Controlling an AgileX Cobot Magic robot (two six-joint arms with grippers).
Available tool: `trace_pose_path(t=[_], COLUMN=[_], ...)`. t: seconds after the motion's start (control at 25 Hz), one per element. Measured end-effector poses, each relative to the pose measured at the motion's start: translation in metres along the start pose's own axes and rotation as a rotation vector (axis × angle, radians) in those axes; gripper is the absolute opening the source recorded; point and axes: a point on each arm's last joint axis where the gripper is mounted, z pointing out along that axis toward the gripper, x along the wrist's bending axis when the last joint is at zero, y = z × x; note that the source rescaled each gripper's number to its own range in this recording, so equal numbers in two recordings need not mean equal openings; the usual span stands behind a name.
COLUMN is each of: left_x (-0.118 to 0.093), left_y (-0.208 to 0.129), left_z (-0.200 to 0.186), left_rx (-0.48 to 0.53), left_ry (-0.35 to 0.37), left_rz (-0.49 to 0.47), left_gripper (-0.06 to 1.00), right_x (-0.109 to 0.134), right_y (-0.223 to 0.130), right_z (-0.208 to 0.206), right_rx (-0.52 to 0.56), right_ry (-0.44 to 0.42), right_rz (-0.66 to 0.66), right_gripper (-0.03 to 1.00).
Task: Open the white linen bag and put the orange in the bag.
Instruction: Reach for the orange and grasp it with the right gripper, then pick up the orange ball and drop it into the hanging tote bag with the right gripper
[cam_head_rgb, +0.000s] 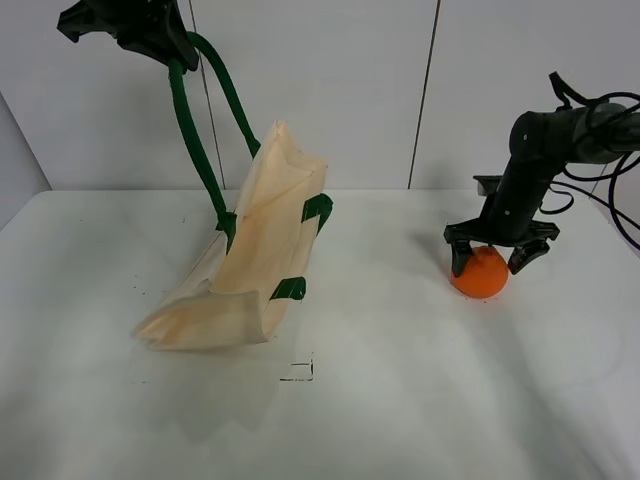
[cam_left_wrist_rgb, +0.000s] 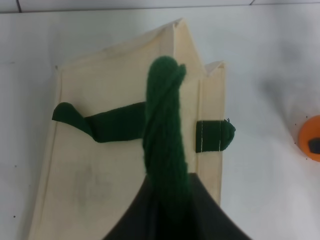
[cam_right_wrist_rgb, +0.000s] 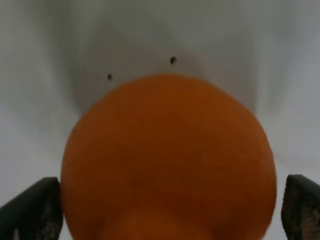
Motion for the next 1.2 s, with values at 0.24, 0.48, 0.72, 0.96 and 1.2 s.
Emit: trace_pose_path(t=[0.24,0.48,0.72,0.96,1.2], left_x=[0.0,0.0,0.0,0.0,0.0], left_y=[0.0,0.0,0.0,0.0,0.0], left_z=[0.0,0.0,0.0,0.0,0.0], left_rx=[0.0,0.0,0.0,0.0,0.0], left_ry=[0.0,0.0,0.0,0.0,0.0], left_rz=[0.003,0.006,0.006,0.007,0.007], left_gripper=[0.0,0.0,0.0,0.0,0.0], right_x=[0.0,0.002,0.022,0.079,0.17], right_y=[0.002,0.007,0.026,0.034,0.023], right_z=[0.0,-0.019,-0.112,-0.178,-0.174], right_rx=[-0.017,-0.044,-0.217,-0.382,-0.414], right_ry=[0.0,0.013,0.187,0.431,0.538], right_rz=[0.001,-0.01,0.011,-0.056,-0.183], right_gripper=[0.36,0.0,0.0,0.0,0.0])
